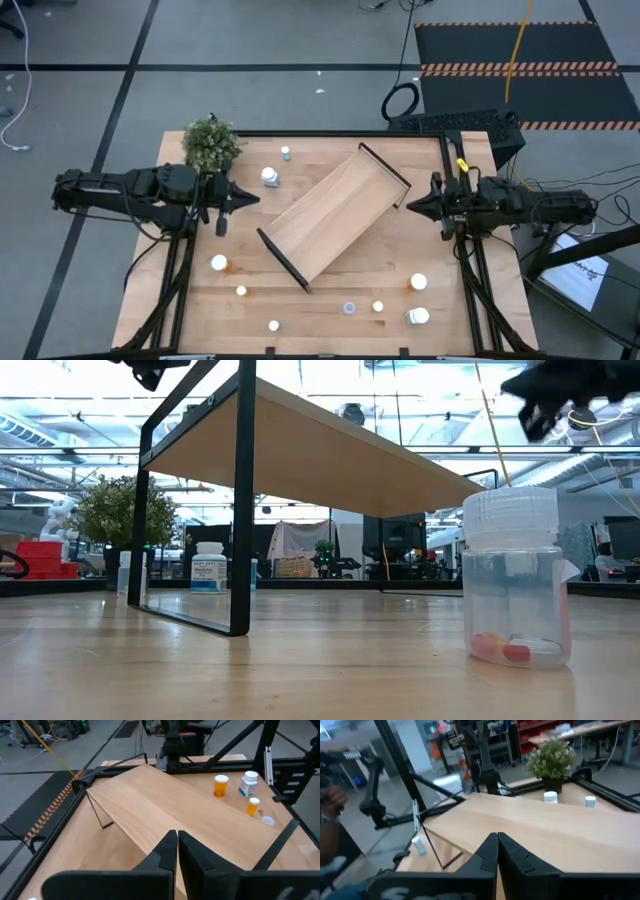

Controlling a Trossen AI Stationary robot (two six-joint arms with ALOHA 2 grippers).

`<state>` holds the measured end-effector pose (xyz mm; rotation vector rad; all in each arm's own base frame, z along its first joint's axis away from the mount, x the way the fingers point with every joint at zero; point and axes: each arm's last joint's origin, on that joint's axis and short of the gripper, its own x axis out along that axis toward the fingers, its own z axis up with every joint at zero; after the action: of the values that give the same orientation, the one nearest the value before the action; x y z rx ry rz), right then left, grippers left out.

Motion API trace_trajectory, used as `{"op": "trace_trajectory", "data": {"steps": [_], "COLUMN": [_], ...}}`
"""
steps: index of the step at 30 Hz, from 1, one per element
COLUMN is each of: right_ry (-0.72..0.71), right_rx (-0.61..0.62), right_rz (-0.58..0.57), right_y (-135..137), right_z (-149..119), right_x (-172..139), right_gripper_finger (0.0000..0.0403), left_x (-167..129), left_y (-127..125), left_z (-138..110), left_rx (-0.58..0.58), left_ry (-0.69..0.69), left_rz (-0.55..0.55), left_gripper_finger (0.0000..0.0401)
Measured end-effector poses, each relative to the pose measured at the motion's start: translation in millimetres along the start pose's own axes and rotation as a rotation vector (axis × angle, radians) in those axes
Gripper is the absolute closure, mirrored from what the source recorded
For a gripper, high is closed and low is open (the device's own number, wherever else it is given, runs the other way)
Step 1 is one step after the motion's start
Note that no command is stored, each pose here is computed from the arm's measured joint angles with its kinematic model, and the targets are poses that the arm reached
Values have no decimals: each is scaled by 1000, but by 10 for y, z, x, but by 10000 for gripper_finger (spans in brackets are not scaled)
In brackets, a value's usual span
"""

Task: Pick and place medicine bottles onto shelf by color
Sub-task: Put the right large orange pill bottle on the shelf

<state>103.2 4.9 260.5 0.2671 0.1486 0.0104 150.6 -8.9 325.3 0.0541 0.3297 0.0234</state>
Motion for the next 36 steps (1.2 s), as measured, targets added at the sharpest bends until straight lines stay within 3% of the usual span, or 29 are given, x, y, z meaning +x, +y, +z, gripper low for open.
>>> {"op": "trace_trajectory", "data": {"steps": [6, 11, 27, 36], "right_ry": [165, 238, 387, 352], "right_rx": [-31, -56, -8, -67], "right_rz": [-42, -58, -113, -141], "right_y": [148, 219, 185, 336], "right_z": [517, 755, 593, 525], "right_x": [110, 253, 730, 852], "right_gripper_finger": [403, 403, 403, 403], "left_x": [0, -1, -10, 16], "left_y": [0, -1, -81, -87], "left_z": [0, -2, -3, -26], "left_rx": [-9, -32, -11, -3], "left_ry": [0, 2, 2, 29], "left_rz": [0, -1, -51, -52], "left_gripper_finger": [382, 382, 382, 382]}}
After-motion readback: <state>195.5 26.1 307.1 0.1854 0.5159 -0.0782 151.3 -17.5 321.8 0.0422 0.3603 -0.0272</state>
